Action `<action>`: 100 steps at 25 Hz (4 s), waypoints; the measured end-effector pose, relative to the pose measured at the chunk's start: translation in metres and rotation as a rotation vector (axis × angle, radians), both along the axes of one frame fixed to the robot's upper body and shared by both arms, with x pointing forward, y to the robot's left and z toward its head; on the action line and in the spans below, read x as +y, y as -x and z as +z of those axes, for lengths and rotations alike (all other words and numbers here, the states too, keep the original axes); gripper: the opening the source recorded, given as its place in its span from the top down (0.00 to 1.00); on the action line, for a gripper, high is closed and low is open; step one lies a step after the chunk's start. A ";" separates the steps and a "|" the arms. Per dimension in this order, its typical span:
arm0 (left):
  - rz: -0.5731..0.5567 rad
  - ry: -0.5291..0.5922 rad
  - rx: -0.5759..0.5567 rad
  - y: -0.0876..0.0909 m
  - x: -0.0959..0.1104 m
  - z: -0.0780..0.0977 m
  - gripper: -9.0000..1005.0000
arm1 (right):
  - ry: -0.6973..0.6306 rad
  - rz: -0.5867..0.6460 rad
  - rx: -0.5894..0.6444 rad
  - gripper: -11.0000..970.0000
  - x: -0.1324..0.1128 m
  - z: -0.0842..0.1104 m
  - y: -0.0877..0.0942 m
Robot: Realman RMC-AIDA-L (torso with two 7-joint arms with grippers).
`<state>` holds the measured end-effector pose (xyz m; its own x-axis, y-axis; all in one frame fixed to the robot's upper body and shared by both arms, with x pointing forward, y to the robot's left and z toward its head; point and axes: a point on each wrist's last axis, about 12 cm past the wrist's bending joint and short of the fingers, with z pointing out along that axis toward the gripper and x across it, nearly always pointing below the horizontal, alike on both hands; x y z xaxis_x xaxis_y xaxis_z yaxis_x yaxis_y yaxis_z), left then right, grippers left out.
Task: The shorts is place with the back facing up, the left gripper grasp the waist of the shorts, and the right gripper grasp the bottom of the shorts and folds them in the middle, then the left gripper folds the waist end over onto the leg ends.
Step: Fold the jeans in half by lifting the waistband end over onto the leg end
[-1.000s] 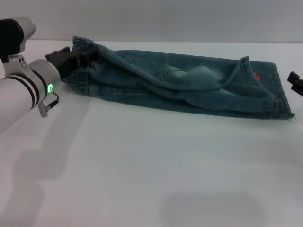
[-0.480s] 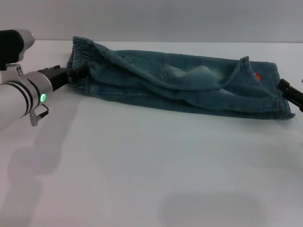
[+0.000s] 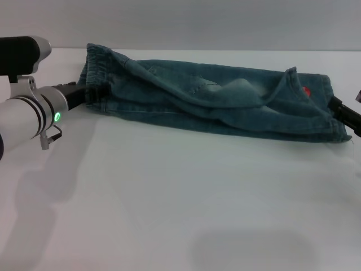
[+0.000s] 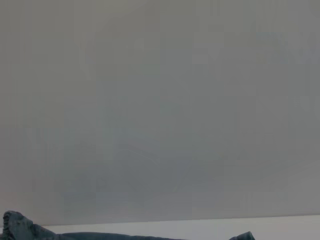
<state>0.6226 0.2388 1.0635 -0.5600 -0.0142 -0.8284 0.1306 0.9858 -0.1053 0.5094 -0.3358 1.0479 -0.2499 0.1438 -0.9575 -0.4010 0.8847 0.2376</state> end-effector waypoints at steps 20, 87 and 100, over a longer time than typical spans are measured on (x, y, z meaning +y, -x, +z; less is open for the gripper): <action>-0.003 -0.005 0.023 0.000 -0.003 -0.005 0.28 | -0.011 0.024 0.004 0.14 0.003 0.000 0.001; -0.084 0.115 -0.029 0.046 -0.016 0.038 0.96 | -0.008 0.356 0.064 0.55 0.079 -0.005 -0.017; -0.082 0.131 -0.060 0.057 -0.012 0.051 0.96 | 0.049 0.443 0.054 1.00 0.104 -0.001 -0.032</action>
<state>0.5659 0.2268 1.1142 -0.5130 -0.0808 -0.8546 0.2197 0.9500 -0.2217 0.5418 -0.2315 1.0472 -0.3268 -0.0333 -0.9445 -0.7319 0.6412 0.2306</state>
